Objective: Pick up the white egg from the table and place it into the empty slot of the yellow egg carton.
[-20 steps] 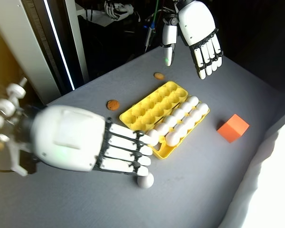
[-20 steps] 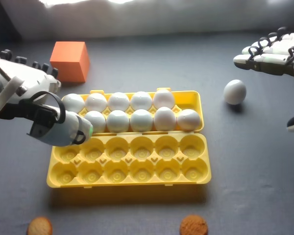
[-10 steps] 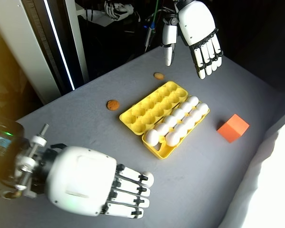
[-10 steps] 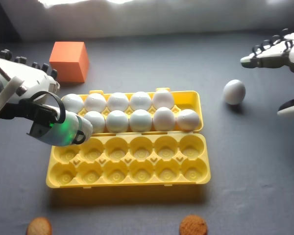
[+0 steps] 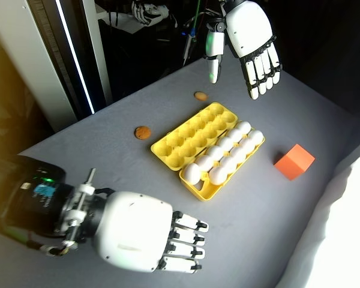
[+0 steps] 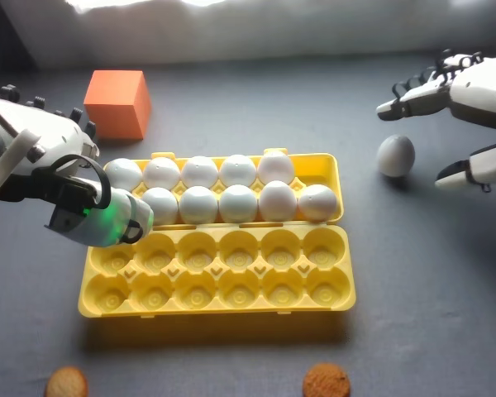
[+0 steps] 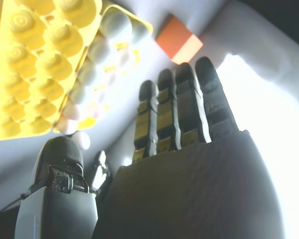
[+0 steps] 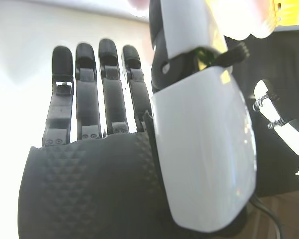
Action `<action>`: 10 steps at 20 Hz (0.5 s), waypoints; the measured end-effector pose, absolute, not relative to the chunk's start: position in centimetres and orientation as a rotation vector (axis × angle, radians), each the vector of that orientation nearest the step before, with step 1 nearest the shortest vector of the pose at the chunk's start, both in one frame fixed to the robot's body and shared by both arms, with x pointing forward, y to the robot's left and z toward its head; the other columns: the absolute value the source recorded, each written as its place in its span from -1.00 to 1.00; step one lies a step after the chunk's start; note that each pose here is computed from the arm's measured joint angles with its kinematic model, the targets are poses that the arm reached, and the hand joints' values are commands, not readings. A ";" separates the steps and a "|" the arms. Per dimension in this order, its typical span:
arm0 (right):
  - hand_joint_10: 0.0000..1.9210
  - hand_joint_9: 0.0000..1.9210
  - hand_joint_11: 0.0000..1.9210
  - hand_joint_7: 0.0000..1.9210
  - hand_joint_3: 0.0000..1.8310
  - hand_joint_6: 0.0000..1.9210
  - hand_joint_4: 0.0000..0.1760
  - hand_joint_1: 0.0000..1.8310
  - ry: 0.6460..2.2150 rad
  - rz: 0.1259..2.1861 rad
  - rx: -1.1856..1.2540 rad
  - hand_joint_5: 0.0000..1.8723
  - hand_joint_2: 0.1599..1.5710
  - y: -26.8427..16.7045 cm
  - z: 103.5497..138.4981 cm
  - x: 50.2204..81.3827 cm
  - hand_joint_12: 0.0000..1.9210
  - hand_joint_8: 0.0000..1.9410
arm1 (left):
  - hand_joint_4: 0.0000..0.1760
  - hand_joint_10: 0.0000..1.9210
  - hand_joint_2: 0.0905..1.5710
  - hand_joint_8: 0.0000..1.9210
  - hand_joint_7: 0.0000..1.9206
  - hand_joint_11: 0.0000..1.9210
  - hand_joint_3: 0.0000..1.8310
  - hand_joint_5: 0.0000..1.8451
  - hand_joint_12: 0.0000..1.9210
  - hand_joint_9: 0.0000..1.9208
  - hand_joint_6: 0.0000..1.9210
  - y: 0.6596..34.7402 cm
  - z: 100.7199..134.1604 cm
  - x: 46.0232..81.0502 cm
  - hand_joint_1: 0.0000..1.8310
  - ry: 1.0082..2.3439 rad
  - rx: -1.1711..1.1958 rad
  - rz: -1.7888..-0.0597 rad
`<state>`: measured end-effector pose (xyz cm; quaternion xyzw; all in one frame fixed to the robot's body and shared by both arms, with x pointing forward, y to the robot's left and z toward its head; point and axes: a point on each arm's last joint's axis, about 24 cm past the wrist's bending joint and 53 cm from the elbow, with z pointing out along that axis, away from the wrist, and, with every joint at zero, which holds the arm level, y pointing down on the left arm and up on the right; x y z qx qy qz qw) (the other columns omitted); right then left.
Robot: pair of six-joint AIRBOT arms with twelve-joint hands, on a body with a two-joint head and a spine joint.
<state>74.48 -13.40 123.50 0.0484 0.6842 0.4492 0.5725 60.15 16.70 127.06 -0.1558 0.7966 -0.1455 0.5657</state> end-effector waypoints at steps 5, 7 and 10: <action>-0.93 -0.56 -1.00 -0.47 -1.00 -0.98 -1.00 0.29 1.616 1.053 0.152 -0.49 0.21 -13.2 122.9 75.7 0.14 -0.98 | -1.00 -1.00 0.53 -1.00 -0.75 -1.00 -1.00 -0.74 -0.63 -0.82 -1.00 16.7 127.1 60.2 -1.00 1.873 -0.366 -0.343; -0.94 -0.55 -1.00 -0.46 -1.00 -0.98 -1.00 0.26 1.617 1.059 0.146 -0.48 0.21 -12.7 122.8 75.7 0.17 -0.99 | -1.00 -1.00 0.53 -1.00 -0.74 -1.00 -1.00 -0.74 -0.61 -0.81 -1.00 16.7 127.1 60.2 -1.00 1.873 -0.366 -0.343; -0.94 -0.54 -1.00 -0.46 -1.00 -0.98 -1.00 0.25 1.617 1.061 0.146 -0.48 0.22 -12.3 122.6 76.0 0.17 -0.98 | -1.00 -0.99 0.53 -0.99 -0.74 -1.00 -1.00 -0.74 -0.61 -0.80 -1.00 16.7 127.1 60.2 -1.00 1.873 -0.367 -0.343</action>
